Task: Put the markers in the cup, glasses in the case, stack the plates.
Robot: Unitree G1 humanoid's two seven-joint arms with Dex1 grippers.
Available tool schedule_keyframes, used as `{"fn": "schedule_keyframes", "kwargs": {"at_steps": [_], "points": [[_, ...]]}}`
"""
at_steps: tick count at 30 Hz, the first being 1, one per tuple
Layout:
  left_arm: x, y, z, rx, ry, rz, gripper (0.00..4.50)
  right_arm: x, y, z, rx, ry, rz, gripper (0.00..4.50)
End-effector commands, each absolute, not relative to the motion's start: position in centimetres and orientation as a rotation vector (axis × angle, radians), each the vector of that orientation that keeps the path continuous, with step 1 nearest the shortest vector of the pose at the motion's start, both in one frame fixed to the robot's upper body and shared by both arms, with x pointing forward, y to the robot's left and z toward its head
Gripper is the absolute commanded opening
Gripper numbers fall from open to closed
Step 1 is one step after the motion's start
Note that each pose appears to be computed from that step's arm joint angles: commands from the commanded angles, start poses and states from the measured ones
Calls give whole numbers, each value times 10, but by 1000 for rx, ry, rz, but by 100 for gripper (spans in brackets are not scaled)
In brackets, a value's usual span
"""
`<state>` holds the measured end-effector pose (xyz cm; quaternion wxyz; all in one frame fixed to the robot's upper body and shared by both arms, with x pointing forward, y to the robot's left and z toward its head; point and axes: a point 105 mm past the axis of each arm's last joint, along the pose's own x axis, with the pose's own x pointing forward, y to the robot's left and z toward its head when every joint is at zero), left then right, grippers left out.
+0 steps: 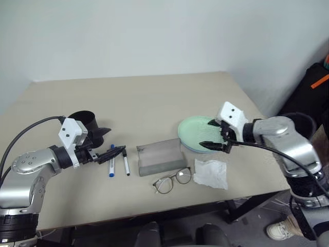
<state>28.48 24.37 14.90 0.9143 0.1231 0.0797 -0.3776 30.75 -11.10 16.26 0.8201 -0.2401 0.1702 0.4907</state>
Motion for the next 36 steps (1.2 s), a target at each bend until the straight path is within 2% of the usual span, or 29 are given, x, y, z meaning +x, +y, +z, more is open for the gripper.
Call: {"fn": "schedule_keyframes", "kwargs": {"at_steps": [1, 7, 17, 23, 36], "points": [[287, 241, 158, 276, 127, -792, 450, 290, -117, 161, -480, 379, 1088, 445], [291, 238, 158, 276, 128, -814, 450, 275, -116, 142, -422, 438, 1124, 445], [293, 235, 159, 284, 126, -832, 450, 273, -116, 99, -383, 542, 1097, 445], [293, 235, 159, 285, 129, -836, 450, 280, -120, 79, -450, 570, 1057, 445], [284, 234, 161, 299, 141, -882, 450, 289, -116, 66, -463, 584, 1044, 445]]}}
